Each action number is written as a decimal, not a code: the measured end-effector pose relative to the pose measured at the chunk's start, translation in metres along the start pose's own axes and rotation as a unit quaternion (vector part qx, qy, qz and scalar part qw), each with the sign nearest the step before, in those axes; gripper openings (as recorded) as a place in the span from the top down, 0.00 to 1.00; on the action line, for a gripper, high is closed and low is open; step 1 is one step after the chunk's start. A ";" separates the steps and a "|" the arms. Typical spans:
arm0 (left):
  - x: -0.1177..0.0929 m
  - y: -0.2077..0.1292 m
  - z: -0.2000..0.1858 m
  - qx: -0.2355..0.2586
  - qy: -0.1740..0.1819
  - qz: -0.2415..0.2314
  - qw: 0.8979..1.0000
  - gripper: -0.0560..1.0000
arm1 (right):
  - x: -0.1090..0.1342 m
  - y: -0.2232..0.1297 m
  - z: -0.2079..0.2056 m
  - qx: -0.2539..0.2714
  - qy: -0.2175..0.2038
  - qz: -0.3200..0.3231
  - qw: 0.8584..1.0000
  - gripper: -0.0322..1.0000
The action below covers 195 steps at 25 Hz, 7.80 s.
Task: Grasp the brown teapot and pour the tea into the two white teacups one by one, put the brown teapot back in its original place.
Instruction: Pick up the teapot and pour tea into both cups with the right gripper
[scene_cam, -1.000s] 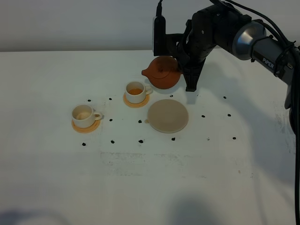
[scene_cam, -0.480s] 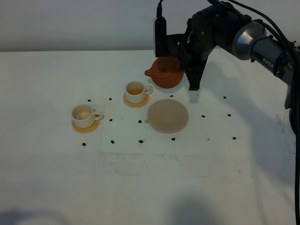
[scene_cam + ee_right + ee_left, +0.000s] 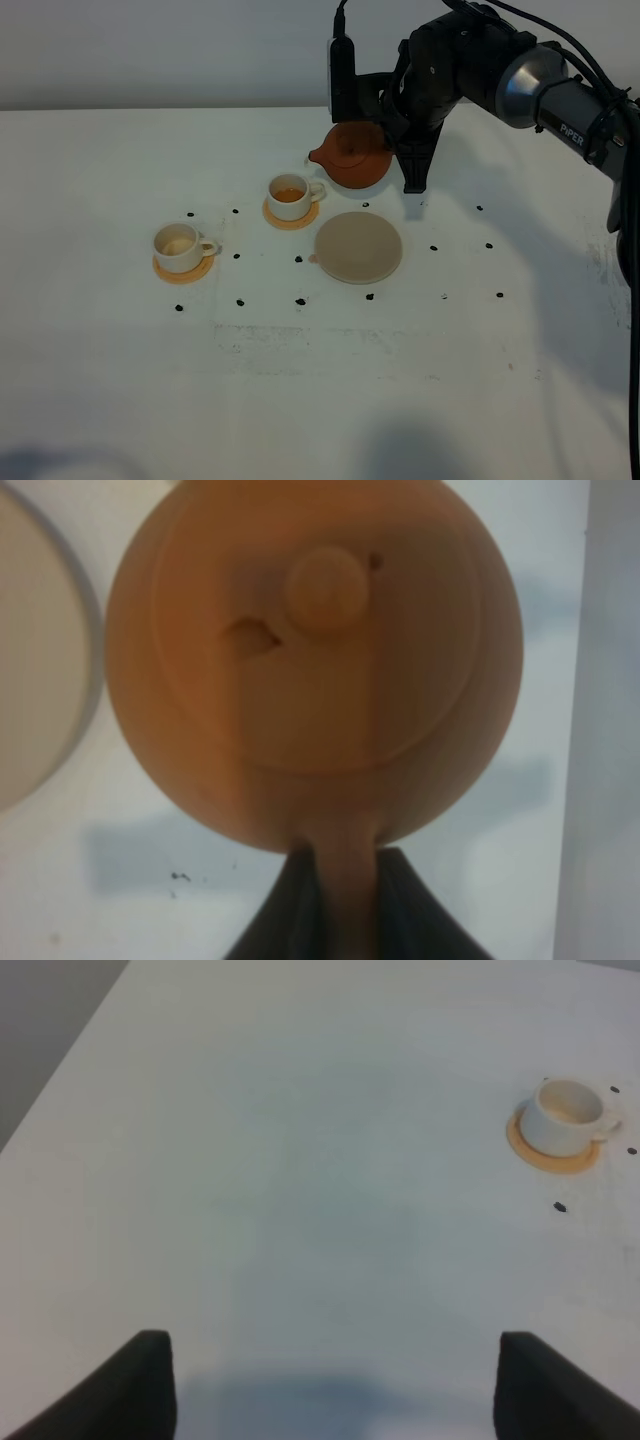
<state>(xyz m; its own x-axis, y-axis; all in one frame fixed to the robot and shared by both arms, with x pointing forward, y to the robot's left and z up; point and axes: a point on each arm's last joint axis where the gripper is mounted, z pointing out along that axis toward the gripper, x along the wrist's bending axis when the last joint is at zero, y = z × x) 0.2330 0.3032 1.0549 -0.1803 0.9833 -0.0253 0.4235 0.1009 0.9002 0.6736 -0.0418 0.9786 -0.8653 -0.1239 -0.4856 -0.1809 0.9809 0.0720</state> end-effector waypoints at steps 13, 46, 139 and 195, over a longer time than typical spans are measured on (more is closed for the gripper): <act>0.000 0.000 0.000 0.000 0.000 0.000 1.000 0.32 | 0.000 -0.002 0.000 0.009 -0.003 -0.010 1.000 0.88; 0.000 0.000 0.000 0.000 0.000 0.000 1.000 0.32 | -0.001 0.007 -0.002 0.021 -0.028 -0.058 0.998 0.88; 0.000 0.000 0.000 0.000 0.000 0.000 1.000 0.32 | -0.001 0.018 -0.005 0.059 -0.061 -0.140 0.987 0.88; 0.000 0.000 0.000 0.000 0.000 0.000 1.000 0.32 | 0.006 0.036 -0.008 0.047 -0.065 -0.153 0.985 0.88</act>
<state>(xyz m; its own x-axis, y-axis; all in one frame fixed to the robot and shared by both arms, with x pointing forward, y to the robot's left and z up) 0.2330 0.3032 1.0549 -0.1803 0.9833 -0.0253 0.4235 0.1009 0.9002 0.6588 -0.0086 0.9851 -0.7082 -0.4019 -0.5805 -0.3749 0.9107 -0.1732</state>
